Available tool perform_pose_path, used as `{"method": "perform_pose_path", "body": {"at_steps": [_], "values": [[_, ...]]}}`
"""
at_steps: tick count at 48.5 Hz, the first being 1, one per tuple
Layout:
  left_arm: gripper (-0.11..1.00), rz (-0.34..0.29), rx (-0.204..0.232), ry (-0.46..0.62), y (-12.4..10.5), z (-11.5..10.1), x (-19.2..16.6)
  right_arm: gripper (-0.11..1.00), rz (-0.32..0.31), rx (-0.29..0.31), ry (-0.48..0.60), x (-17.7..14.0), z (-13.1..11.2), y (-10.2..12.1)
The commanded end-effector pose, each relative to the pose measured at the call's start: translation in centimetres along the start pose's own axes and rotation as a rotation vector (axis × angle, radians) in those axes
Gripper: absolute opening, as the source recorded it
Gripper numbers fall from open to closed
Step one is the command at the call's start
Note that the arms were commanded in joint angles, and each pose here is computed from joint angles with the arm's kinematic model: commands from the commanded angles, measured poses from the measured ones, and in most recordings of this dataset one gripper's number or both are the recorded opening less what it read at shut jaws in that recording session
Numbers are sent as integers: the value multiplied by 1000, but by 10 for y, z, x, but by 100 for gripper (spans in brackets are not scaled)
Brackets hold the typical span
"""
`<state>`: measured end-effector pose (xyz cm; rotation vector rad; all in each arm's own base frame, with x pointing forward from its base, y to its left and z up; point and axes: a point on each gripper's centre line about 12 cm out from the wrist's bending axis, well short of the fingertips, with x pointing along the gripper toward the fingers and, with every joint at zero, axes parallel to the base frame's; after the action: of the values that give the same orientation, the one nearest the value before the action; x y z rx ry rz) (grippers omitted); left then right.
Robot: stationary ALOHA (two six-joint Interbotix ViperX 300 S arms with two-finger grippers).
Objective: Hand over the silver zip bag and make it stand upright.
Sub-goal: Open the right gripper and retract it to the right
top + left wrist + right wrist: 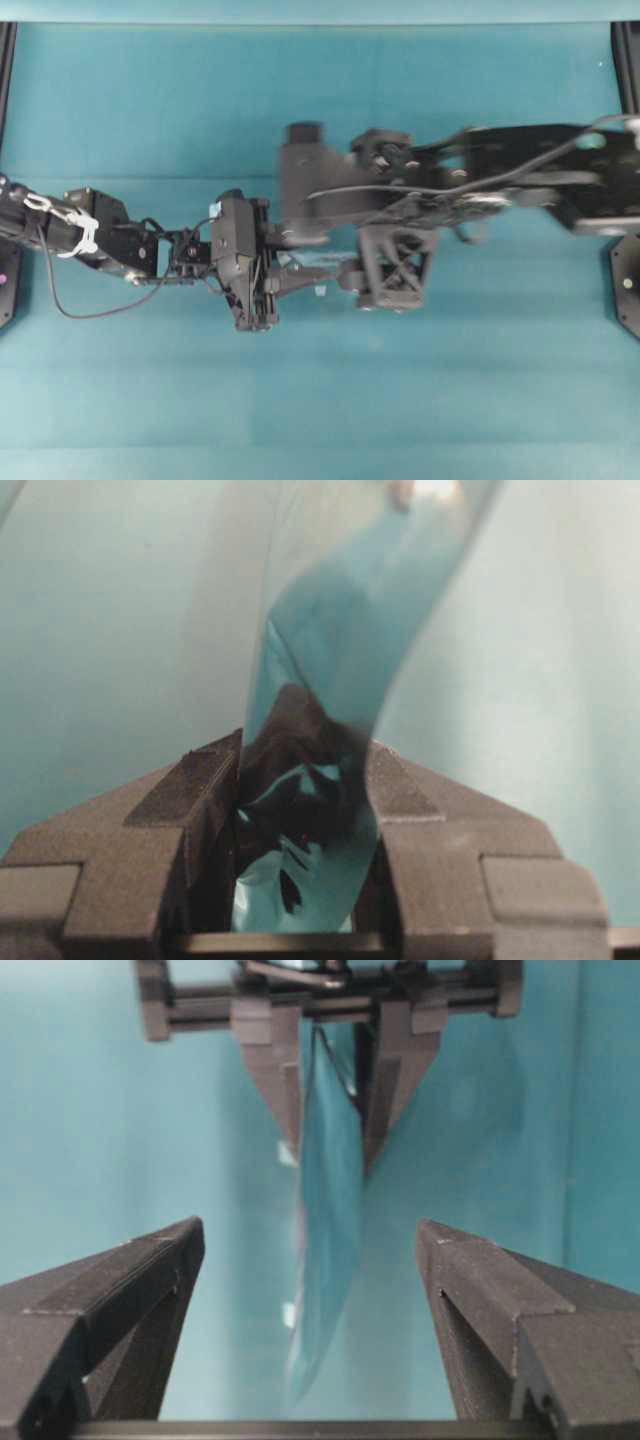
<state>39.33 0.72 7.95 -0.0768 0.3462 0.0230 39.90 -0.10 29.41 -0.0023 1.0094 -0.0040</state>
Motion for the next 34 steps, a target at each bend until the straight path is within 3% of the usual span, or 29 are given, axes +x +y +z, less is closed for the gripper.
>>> {"method": "perform_pose_path", "body": {"at_steps": [1,24,34], "values": [[25,-5,0,3,-2,-1,-2,92,1,16,-94,-23,3,0],[25,-7,2,-4,-3,1,-2,92,15,13,-385,-50,-29,5],[25,-7,5,-3,-3,1,-2,92,16,14,-442,-62,-51,5]]}}
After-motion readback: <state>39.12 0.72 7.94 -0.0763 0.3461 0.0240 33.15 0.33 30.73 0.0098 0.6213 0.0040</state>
